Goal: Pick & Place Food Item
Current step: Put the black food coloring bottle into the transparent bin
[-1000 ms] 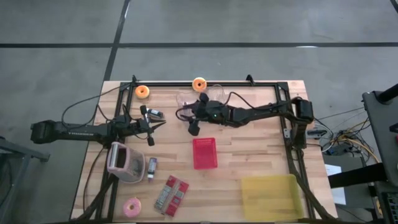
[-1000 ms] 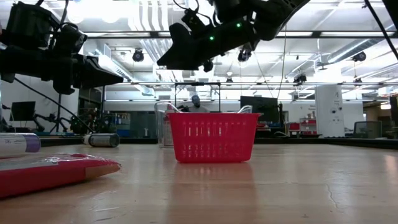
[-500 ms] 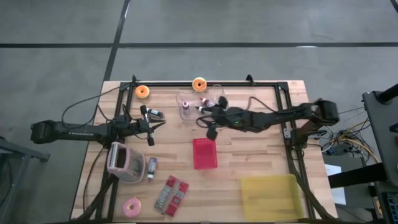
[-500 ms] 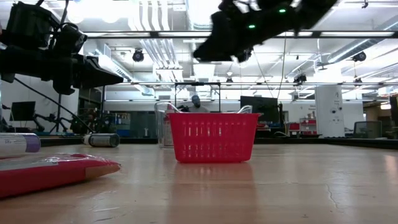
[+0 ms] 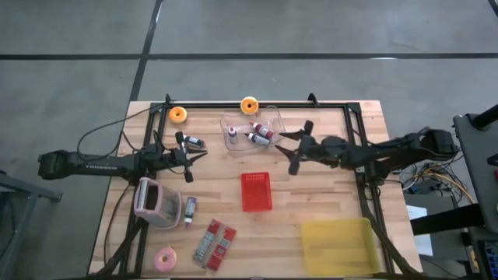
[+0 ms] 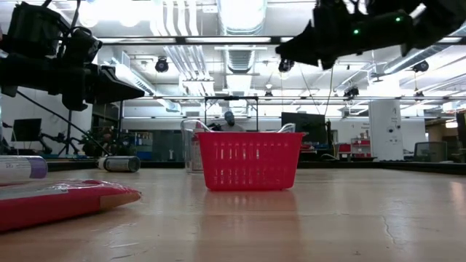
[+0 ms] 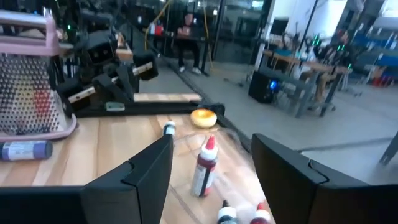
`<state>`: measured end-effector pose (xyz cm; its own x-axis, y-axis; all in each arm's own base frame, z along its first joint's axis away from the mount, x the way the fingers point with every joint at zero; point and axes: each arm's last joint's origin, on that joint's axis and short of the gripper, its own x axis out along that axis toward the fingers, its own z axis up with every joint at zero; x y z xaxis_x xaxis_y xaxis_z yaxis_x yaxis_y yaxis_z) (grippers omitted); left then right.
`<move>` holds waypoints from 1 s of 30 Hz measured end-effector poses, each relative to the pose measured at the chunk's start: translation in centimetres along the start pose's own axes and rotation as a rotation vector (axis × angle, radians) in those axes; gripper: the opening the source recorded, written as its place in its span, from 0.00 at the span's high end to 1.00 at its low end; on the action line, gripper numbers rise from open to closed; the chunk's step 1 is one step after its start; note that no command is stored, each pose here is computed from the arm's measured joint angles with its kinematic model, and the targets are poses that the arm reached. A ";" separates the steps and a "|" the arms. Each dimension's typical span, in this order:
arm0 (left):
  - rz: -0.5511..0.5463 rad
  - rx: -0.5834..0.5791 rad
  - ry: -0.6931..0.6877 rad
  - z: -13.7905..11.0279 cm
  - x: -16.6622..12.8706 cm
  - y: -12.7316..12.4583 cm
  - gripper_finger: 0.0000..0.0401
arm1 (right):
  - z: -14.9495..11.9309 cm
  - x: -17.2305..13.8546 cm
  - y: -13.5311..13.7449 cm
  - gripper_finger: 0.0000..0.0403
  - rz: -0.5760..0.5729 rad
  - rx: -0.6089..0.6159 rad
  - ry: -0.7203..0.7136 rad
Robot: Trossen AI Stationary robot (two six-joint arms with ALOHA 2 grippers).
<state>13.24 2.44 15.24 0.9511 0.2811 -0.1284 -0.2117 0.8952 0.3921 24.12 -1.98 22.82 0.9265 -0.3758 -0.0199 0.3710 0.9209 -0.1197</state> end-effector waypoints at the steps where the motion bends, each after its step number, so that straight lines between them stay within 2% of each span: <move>1: 0.000 0.000 0.000 0.0 0.0 0.0 0.93 | 0.1 -0.3 -0.1 0.47 -0.001 -0.013 -0.009; 8: 0.000 0.000 0.000 0.0 0.0 0.0 0.93 | 0.8 -1.9 -0.8 0.47 -0.005 -0.014 -0.057; 15: 0.000 0.000 0.000 0.0 0.0 0.0 0.93 | 0.5 -3.0 -1.2 0.47 0.016 0.021 0.043; 30: 0.000 0.000 0.000 0.0 0.0 0.0 0.93 | 0.6 -3.1 -1.2 0.47 0.013 0.012 0.037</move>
<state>13.24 2.44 15.25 0.9511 0.2809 -0.1280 -0.2117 0.8953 0.3921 20.81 -1.86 23.65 0.9282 -0.3676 -0.0582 0.3603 0.9267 -0.1069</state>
